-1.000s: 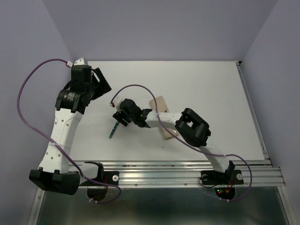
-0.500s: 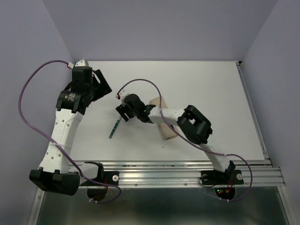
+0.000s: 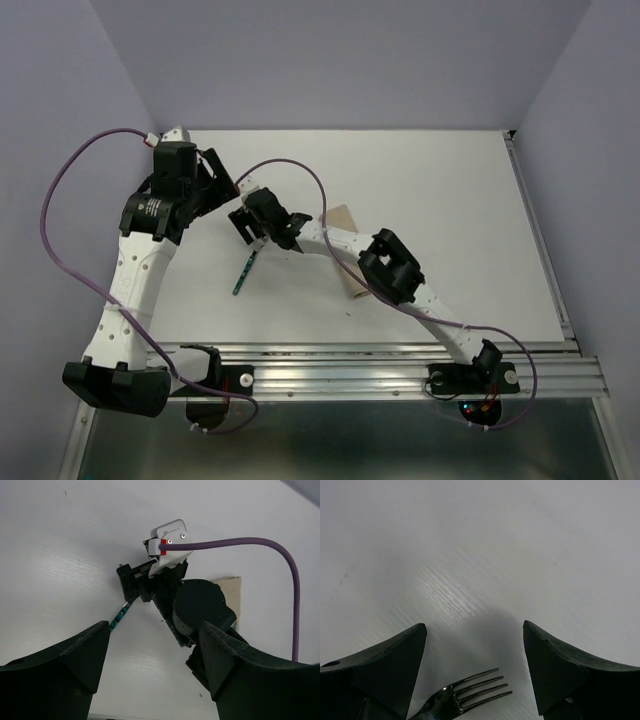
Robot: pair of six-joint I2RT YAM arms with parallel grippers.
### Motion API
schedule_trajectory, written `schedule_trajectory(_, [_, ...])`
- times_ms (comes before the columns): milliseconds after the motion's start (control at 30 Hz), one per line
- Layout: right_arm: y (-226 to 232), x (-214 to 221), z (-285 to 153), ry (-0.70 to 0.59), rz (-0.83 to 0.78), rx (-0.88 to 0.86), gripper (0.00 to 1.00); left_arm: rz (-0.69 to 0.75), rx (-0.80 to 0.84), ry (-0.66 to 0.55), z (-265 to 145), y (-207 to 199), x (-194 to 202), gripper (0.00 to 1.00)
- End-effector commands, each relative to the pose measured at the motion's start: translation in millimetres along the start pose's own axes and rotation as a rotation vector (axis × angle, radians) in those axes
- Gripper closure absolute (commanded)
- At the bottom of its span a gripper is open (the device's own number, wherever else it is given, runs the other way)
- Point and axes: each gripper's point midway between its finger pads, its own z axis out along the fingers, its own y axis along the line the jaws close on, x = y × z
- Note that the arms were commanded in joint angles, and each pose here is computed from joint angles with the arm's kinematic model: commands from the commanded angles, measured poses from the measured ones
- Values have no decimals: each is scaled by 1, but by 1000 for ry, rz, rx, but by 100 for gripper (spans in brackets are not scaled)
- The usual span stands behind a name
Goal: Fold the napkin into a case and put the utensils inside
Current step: Move the fork to the center of the board.
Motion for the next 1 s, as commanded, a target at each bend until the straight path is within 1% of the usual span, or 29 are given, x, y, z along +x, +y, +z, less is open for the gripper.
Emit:
schedule_trajectory(0, [-7,36,0,102,-27,51,17,11,21,-37,-6,-3,-8,18])
schedule_trajectory(33, [-8,39,-2,111,-30,56,17,11,22,-34,-4,-2,-7,18])
schedule_trajectory(67, [-9,32,-7,104,-26,55,17,10,23,-30,-4,-2,-6,18])
schedule_trajectory(100, [-9,47,-11,136,-33,48,18,10,30,-30,-4,-3,-6,18])
schedule_trajectory(200, [-9,54,-27,145,-15,30,19,8,34,-28,-3,-4,-6,18])
schedule_trajectory(233, [-10,63,-41,170,-5,16,20,8,37,-30,-4,-5,-6,18])
schedule_trajectory(267, [-10,63,-47,161,6,11,20,6,40,-32,-3,-5,-6,18])
schedule_trajectory(300, [-12,51,-60,143,21,11,20,6,45,-31,-3,-6,-6,18])
schedule_trajectory(333, [-13,55,-67,149,32,8,21,6,47,-26,-2,-6,-4,18])
schedule_trajectory(367, [-15,80,-78,201,43,10,21,7,46,-23,-1,-6,-3,18])
schedule_trajectory(433, [-14,69,-95,176,76,-13,23,4,55,-12,2,-7,0,18])
schedule_trajectory(467, [-15,90,-105,214,85,-13,23,3,59,-9,3,-8,1,18])
schedule_trajectory(533, [-6,97,-121,226,83,-37,23,0,71,-3,4,-10,3,18])
schedule_trajectory(567, [-9,103,-134,238,86,-38,24,-1,74,2,5,-10,5,18])
schedule_trajectory(667, [2,102,-156,242,77,-67,24,-6,79,5,6,-10,7,18])
schedule_trajectory(767, [12,110,-176,273,56,-109,25,-5,83,8,6,-10,8,18])
schedule_trajectory(833, [19,100,-186,261,53,-173,25,-7,83,8,6,-10,9,18])
schedule_trajectory(867, [18,106,-193,294,29,-180,25,-7,81,7,5,-9,9,18])
schedule_trajectory(967, [21,93,-201,272,-12,-202,26,-8,80,10,6,-9,10,18])
